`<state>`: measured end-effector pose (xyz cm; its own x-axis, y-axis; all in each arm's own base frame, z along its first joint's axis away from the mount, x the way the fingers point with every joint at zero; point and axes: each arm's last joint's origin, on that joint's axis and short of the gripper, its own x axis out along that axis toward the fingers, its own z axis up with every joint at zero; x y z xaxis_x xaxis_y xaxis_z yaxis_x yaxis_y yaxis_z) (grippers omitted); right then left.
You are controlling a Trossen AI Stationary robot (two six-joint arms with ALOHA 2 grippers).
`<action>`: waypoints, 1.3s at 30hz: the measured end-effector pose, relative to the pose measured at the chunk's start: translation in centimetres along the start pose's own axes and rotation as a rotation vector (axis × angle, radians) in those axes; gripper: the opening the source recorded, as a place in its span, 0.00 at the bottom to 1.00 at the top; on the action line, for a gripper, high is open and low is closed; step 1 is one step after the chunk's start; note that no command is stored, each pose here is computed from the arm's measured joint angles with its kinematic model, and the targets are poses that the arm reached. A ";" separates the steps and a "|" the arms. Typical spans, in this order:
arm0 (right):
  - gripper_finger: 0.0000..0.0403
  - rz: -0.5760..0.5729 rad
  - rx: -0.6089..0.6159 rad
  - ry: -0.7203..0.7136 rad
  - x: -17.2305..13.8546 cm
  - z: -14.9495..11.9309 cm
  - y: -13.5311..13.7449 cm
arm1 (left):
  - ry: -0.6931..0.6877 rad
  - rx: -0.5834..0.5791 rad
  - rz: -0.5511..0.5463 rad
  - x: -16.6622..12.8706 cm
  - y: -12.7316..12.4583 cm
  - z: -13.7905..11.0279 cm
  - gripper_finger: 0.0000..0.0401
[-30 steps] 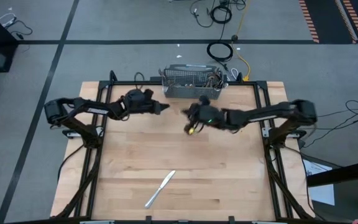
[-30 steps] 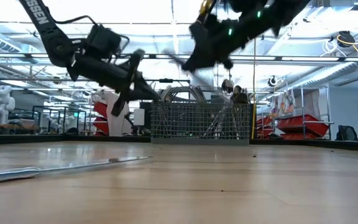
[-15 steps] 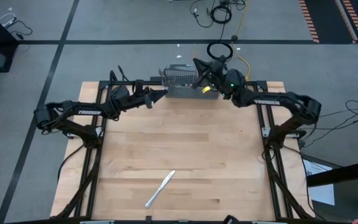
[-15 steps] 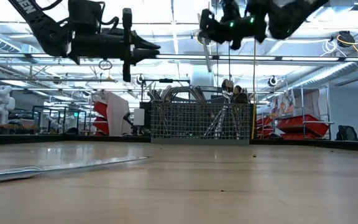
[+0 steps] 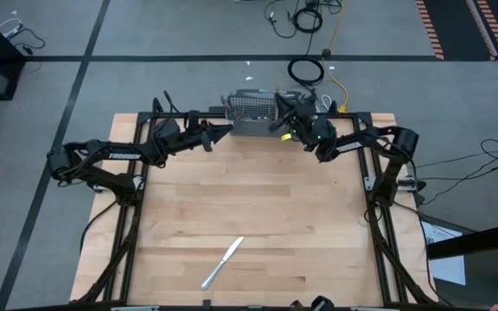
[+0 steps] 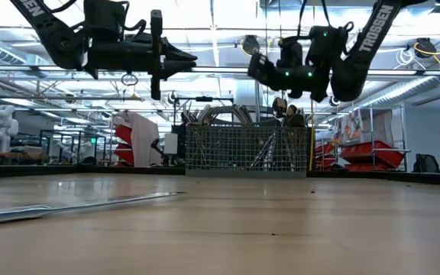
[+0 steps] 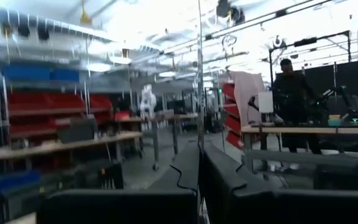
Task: Sort silverware
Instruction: Put the silver table knife into the silverware organizer
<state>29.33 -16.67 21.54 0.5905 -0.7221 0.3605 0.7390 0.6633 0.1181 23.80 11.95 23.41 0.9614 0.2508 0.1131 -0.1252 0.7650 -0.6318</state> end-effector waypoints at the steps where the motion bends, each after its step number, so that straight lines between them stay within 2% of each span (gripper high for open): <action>1: 0.00 0.001 -0.014 0.011 -0.1 -0.2 0.0 | 0.000 0.000 0.000 0.0 0.0 0.0 0.13; 6: 0.00 -0.078 -0.096 0.071 -0.3 -1.1 -0.5 | 0.000 0.000 0.000 0.0 0.0 0.0 0.13; 13: 0.00 -0.077 -0.126 0.160 -0.3 -2.2 -1.0 | 0.001 0.000 0.000 0.0 0.0 0.0 0.13; 17: 0.00 -0.071 -0.110 0.116 -0.2 -1.8 -1.1 | 0.001 0.000 0.000 0.0 0.0 0.0 0.13; 23: 0.00 -0.017 -0.060 -0.048 0.0 0.4 -0.8 | 0.000 -0.001 0.001 0.0 0.0 0.0 0.13; 26: 0.00 -0.028 -0.109 -0.012 0.3 0.3 -1.1 | 0.002 -0.001 0.002 0.0 0.0 0.0 0.13; 31: 0.00 -0.045 -0.156 0.120 0.4 -2.1 -2.0 | 0.005 0.032 0.005 0.0 0.0 -0.1 0.13; 36: 0.00 -0.040 -0.155 0.114 0.3 -2.9 -2.1 | 0.007 0.042 0.006 0.0 0.1 -0.1 0.13; 39: 0.00 -0.017 -0.112 0.048 0.3 -2.3 -2.0 | 0.007 0.042 0.006 0.0 0.1 -0.1 0.13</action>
<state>28.82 -18.69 19.27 0.5904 -0.7436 0.3138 0.7791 0.6266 0.0188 23.80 11.95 23.30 0.9622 0.2515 0.1041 -0.1410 0.7877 -0.5997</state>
